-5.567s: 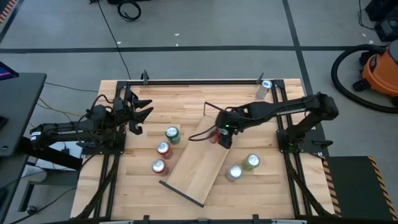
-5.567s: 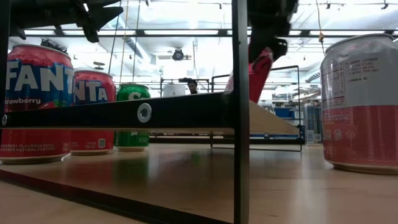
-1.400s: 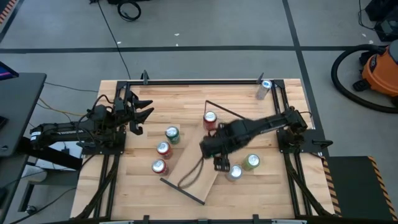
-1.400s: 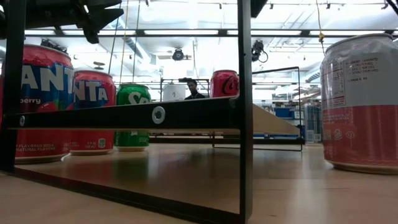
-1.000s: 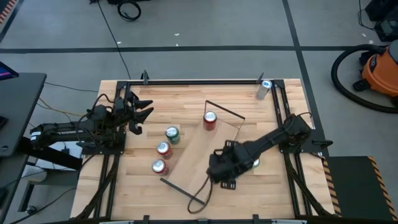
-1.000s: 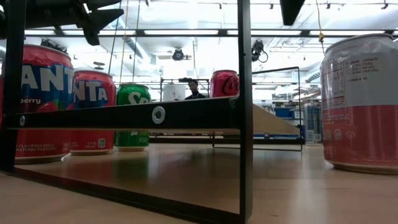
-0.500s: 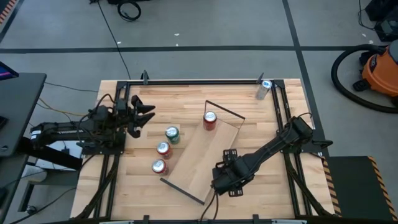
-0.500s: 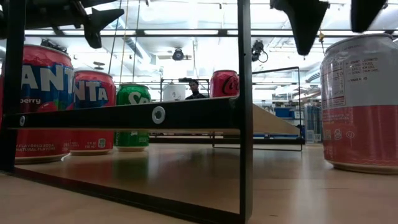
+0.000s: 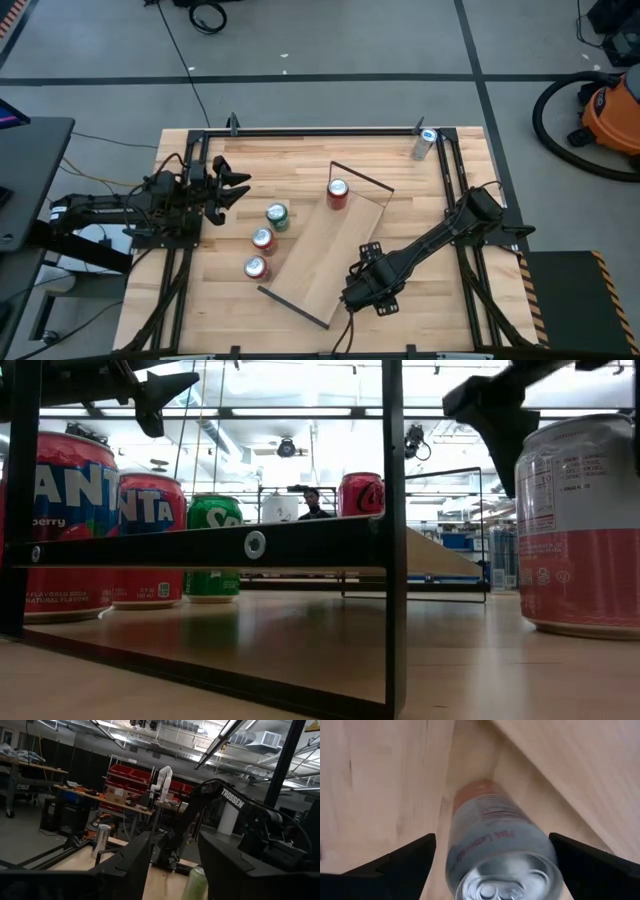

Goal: Place canned beverage on shelf
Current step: Put the white-orange soda can on the shelf

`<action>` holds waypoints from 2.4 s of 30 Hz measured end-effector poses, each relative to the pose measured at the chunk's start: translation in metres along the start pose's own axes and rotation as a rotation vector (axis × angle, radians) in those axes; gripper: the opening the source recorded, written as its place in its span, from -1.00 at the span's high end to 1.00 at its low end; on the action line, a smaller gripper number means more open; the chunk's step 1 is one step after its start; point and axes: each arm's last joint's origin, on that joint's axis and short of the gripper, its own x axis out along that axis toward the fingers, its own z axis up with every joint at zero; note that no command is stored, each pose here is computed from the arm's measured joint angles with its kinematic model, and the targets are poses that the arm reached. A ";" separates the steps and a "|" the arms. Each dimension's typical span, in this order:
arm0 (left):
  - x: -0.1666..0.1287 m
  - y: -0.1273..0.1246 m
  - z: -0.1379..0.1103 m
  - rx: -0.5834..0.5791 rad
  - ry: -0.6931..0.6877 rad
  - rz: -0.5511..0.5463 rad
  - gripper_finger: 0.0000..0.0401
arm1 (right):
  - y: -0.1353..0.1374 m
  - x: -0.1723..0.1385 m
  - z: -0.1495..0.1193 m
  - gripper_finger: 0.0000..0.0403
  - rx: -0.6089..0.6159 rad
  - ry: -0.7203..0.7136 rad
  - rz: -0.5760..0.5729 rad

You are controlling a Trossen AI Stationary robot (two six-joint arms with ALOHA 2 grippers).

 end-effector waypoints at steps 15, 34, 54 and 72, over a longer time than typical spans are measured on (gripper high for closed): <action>0.000 0.000 0.000 0.001 0.001 0.001 0.12 | -0.010 0.041 -0.004 -0.81 -0.130 0.021 0.089; 0.000 0.000 0.000 0.001 0.001 0.002 0.12 | -0.016 0.039 -0.003 -0.57 -0.091 0.021 0.098; 0.000 0.000 0.000 0.001 0.000 0.002 0.12 | -0.068 -0.018 -0.024 -0.57 0.177 -0.062 0.174; 0.000 0.000 0.000 0.001 0.000 0.002 0.12 | -0.143 -0.018 -0.029 -0.58 0.454 -0.048 0.138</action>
